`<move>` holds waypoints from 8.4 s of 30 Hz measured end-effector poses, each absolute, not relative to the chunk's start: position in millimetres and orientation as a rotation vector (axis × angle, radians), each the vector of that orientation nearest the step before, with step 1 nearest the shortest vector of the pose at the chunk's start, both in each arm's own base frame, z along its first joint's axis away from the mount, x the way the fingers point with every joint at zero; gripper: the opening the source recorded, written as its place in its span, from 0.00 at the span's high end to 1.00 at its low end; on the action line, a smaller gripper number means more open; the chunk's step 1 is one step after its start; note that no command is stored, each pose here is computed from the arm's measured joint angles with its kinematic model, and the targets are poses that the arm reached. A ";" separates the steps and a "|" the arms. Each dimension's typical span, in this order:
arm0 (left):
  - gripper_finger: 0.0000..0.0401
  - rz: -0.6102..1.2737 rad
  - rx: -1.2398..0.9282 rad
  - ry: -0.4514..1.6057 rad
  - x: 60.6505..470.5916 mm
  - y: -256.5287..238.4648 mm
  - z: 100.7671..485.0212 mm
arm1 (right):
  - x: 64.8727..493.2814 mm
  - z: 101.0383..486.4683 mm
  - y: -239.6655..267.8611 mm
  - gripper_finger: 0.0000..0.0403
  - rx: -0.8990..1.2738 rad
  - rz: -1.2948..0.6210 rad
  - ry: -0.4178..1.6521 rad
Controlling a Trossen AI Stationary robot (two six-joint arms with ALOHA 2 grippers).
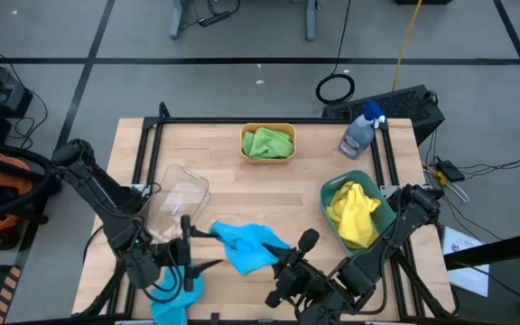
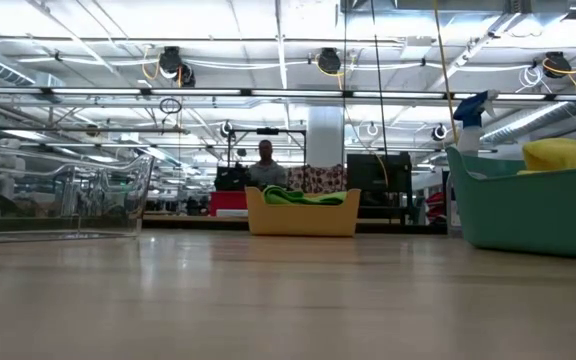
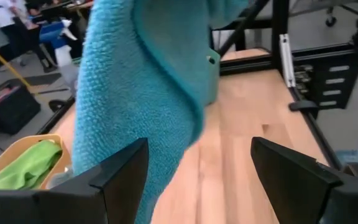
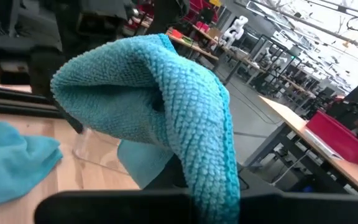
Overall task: Sort microfiber towel by color & place in baskets
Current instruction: Put the top blue microfiber cloth into the transparent bin, then put the blue microfiber cloth into the transparent bin
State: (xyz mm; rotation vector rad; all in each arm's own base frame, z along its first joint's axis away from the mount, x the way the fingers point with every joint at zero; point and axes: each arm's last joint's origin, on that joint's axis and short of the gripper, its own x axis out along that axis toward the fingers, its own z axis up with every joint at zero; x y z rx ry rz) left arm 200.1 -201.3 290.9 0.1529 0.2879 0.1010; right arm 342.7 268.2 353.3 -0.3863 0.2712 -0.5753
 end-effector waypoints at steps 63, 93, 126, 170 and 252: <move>0.96 -0.153 0.378 0.102 202.1 -219.4 312.6 | 401.2 319.2 247.6 0.59 -0.240 -0.202 0.389; 0.95 0.719 0.060 0.369 97.0 -74.4 238.9 | 385.7 308.9 252.5 0.64 -0.305 -0.291 0.473; 0.33 0.841 -0.073 0.624 103.8 -60.9 193.3 | 386.3 308.6 251.4 0.64 -0.306 -0.289 0.477; 0.33 0.396 -0.337 1.276 113.2 -92.9 249.2 | 386.2 307.5 249.9 0.64 -0.292 -0.299 0.485; 0.24 0.292 0.130 0.706 135.1 -136.9 270.9 | 512.9 172.8 211.7 0.29 -0.065 0.268 0.332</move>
